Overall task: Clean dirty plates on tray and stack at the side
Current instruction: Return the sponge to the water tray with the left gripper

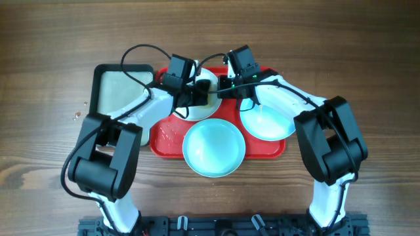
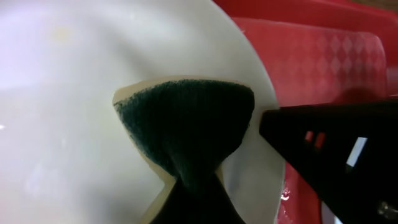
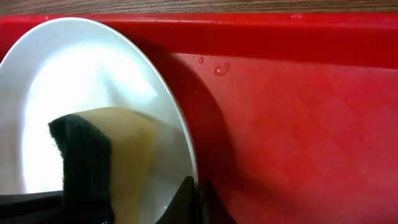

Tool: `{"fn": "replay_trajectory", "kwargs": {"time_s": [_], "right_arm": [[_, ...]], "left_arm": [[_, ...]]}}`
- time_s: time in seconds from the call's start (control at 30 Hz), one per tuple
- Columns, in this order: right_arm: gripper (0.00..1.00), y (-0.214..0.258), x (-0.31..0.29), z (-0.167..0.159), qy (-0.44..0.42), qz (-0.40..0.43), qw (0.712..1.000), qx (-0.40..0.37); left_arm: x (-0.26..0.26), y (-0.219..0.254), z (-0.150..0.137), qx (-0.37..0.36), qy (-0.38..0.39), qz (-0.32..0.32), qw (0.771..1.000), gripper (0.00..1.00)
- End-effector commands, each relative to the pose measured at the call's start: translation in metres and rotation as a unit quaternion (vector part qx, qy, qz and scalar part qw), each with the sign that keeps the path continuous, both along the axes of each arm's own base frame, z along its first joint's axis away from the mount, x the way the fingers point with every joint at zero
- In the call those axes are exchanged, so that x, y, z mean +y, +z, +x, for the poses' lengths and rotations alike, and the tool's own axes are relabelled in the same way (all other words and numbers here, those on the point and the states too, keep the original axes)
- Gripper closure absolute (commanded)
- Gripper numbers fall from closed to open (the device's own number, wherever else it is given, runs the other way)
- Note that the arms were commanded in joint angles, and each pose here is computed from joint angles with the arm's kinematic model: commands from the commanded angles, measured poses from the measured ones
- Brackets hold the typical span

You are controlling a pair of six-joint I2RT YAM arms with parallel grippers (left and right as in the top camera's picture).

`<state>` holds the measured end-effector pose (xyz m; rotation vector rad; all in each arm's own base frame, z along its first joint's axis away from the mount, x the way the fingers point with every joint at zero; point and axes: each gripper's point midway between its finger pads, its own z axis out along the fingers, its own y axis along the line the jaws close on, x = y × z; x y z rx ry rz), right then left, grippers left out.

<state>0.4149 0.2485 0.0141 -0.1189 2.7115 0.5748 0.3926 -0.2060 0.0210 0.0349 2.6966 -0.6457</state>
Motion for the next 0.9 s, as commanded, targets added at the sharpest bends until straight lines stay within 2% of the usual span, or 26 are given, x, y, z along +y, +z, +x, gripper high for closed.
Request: {"fn": "replay_trajectory", "kwargs": {"time_s": [0.0, 0.13, 0.2, 0.23, 0.3, 0.37, 0.43, 0.53, 0.63, 0.77, 0.8, 0.83, 0.87], "right_arm": [[0.96, -0.005, 0.004, -0.001, 0.011, -0.001, 1.000, 0.003], [0.95, -0.005, 0.004, -0.001, 0.011, -0.001, 1.000, 0.003], [0.87, -0.005, 0.004, -0.001, 0.011, -0.001, 1.000, 0.003], [0.76, -0.005, 0.004, -0.001, 0.011, -0.001, 1.000, 0.003], [0.60, -0.006, 0.004, -0.001, 0.011, -0.001, 1.000, 0.003], [0.59, -0.006, 0.004, -0.001, 0.011, -0.001, 1.000, 0.003], [0.58, -0.005, 0.004, -0.001, 0.011, -0.001, 1.000, 0.002], [0.57, -0.005, 0.004, 0.000, 0.011, 0.000, 1.000, 0.000], [0.57, -0.005, 0.004, 0.000, 0.010, 0.000, 1.000, -0.001], [0.58, -0.005, 0.002, 0.002, 0.007, -0.005, 1.000, -0.003], [0.66, -0.005, 0.002, 0.002, 0.007, -0.006, 1.000, -0.003], [0.78, -0.005, 0.002, 0.002, 0.007, -0.005, 1.000, -0.003], [0.81, -0.005, 0.002, 0.002, 0.007, -0.005, 1.000, -0.003]], "left_arm": [[-0.014, 0.001, -0.001, 0.000, -0.022, -0.036, 0.999, 0.96], [-0.002, 0.031, 0.015, -0.048, -0.003, -0.026, 0.999, 0.96], [0.017, 0.058, 0.025, -0.082, 0.025, -0.011, 0.996, 0.96], [0.036, 0.078, 0.030, -0.104, 0.053, 0.005, 0.993, 0.96], [0.077, 0.107, 0.031, -0.128, 0.107, 0.038, 0.985, 0.96], [0.124, 0.126, 0.025, -0.133, 0.165, 0.076, 0.974, 0.96], [0.167, 0.134, 0.014, -0.120, 0.215, 0.105, 0.963, 0.96], [0.237, 0.110, -0.022, -0.029, 0.291, 0.137, 0.946, 0.96], [0.261, 0.079, -0.047, 0.023, 0.319, 0.147, 0.936, 0.96], [0.265, 0.055, -0.059, 0.037, 0.324, 0.149, 0.933, 0.96], [0.265, 0.053, -0.059, 0.036, 0.325, 0.149, 0.933, 0.96], [0.265, 0.050, -0.060, 0.036, 0.325, 0.149, 0.933, 0.96], [0.265, 0.048, -0.061, 0.036, 0.325, 0.149, 0.933, 0.96]]}}
